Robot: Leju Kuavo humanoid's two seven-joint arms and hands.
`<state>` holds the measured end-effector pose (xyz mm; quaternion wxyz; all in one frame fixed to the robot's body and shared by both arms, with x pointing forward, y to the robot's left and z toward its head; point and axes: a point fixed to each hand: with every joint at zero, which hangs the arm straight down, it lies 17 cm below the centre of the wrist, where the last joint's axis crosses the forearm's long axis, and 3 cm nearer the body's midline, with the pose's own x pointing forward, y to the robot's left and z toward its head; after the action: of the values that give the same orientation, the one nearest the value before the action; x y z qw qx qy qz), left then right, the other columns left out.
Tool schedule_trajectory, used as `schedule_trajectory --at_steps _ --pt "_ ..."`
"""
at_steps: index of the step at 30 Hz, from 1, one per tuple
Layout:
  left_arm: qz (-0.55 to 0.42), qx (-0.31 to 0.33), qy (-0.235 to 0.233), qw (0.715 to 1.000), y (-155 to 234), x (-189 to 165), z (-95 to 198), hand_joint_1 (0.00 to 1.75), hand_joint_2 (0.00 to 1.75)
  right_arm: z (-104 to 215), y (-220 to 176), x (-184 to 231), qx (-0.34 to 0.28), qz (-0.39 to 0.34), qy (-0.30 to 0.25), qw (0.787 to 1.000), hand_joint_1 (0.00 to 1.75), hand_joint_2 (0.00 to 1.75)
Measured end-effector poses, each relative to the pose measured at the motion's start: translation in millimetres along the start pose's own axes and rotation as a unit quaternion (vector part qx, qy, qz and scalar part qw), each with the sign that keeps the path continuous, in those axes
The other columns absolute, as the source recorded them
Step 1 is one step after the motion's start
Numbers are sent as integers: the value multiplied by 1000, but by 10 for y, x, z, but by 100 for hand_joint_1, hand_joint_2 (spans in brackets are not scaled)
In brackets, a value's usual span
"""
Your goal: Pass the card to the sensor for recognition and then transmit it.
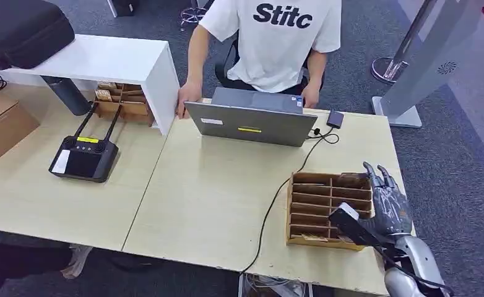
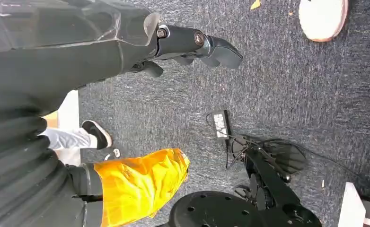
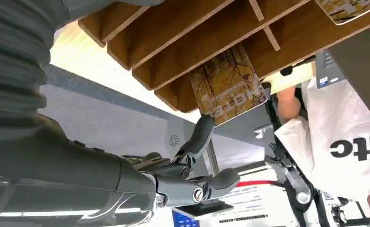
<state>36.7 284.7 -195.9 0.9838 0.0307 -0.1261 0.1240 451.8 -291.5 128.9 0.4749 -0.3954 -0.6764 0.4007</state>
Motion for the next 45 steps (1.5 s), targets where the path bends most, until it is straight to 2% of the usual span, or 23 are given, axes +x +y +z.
schedule_trajectory --at_steps 14,45 --pt "-3 1 -2 1000 0 19 -4 0 175 -105 -202 93 -31 -12 -11 999 0 175" --pt "-4 0 -6 1000 3 36 -6 0 175 -205 -311 205 -48 -29 -20 998 0 175"
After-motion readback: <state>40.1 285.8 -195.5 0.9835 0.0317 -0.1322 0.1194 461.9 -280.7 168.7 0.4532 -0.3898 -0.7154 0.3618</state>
